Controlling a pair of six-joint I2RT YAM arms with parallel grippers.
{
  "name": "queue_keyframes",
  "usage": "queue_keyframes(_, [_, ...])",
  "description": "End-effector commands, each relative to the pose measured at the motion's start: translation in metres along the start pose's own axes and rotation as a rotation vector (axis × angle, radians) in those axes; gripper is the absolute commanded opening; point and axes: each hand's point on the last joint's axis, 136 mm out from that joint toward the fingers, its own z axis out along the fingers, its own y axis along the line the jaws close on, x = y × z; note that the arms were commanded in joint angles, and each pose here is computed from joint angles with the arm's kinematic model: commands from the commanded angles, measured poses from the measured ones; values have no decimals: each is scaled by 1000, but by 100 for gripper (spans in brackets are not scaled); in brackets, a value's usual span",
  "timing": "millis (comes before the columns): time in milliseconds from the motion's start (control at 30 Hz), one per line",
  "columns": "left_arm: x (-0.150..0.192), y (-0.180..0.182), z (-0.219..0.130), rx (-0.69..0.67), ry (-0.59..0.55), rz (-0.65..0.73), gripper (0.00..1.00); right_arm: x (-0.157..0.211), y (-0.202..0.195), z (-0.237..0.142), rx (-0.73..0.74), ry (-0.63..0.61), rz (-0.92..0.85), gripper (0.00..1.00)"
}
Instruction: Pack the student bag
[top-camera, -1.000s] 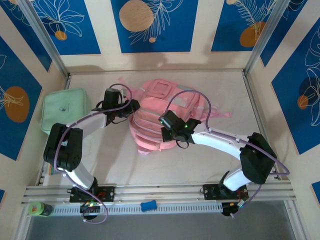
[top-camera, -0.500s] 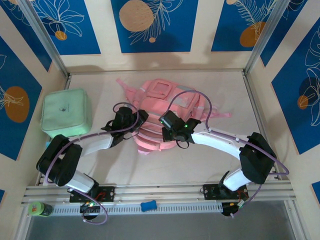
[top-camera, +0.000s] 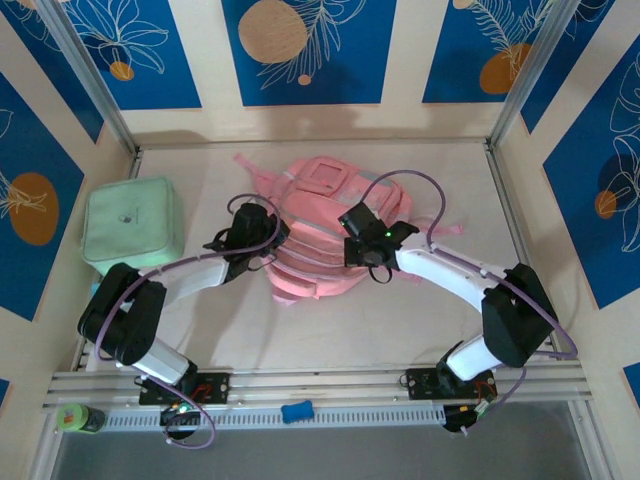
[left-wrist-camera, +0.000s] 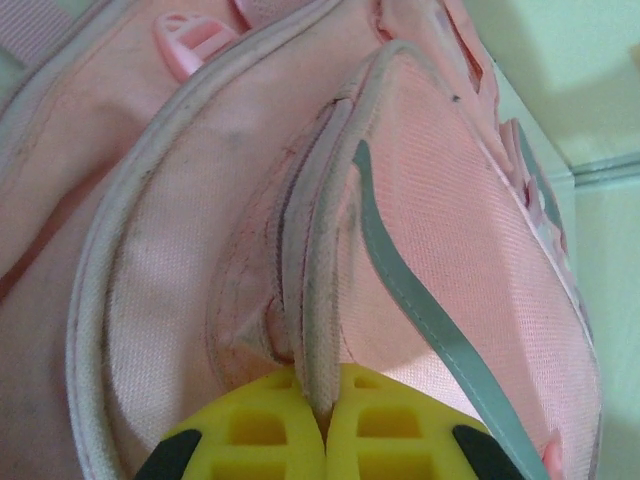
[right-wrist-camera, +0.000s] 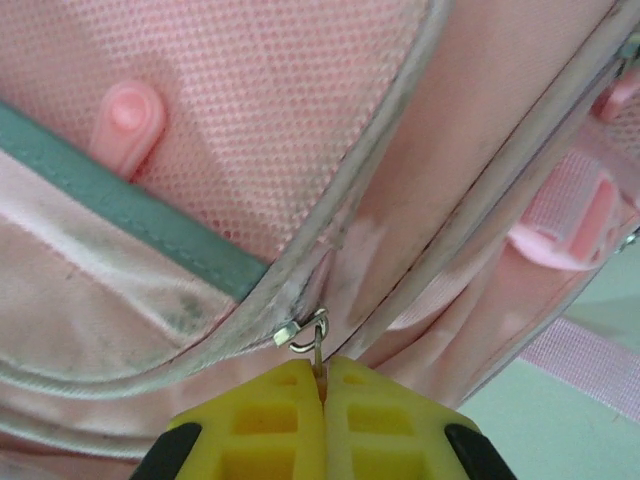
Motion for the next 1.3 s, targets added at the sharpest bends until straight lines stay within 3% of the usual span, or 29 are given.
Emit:
queue_keyframes(0, [-22, 16, 2, -82, -10, 133, 0, -4, -33, -4, 79, 24, -2, 0])
queue_keyframes(133, [-19, 6, 2, -50, 29, 166, 0, -13, -13, -11, -27, 4, -47, 0])
queue_keyframes(167, [-18, 3, 0, -42, 40, 176, 3, -15, -10, -15, -58, -5, -41, 6])
queue_keyframes(200, [-17, 0, -3, -32, 54, 187, 24, -17, -9, -19, -91, -13, -22, 14])
queue_keyframes(233, [-16, -3, -7, -26, 63, 197, 37, -21, -11, -26, -116, -31, -2, 23])
queue_keyframes(400, [-27, 4, -45, -38, -32, 251, 72, -41, -50, -50, -73, -184, 124, 61])
queue_keyframes(533, [-53, 43, -78, -251, -123, 356, 98, -53, -112, -49, 82, -307, 267, 69])
queue_keyframes(667, [-89, 86, -100, -497, -242, 522, 99, -60, -180, -38, 241, -414, 395, 73])
queue_keyframes(767, [-117, 115, -107, -635, -306, 621, 99, -70, -217, -28, 313, -506, 406, 100])
queue_keyframes(800, [-125, 125, -108, -667, -330, 640, 99, -72, -227, -24, 342, -529, 395, 99])
queue_keyframes(933, [-142, 131, -92, -596, -397, 725, 99, -79, -247, 6, 313, -565, 351, 99])
queue_keyframes(1033, [-149, 117, -88, -500, -511, 820, 99, -85, -237, 24, 175, -605, 305, 99])
queue_keyframes(1167, [-151, 115, -83, -489, -515, 909, 99, -88, -201, 36, 30, -614, 138, 99])
queue_keyframes(1267, [-146, 114, -83, -458, -494, 926, 99, -80, -168, 37, -29, -702, -31, 99])
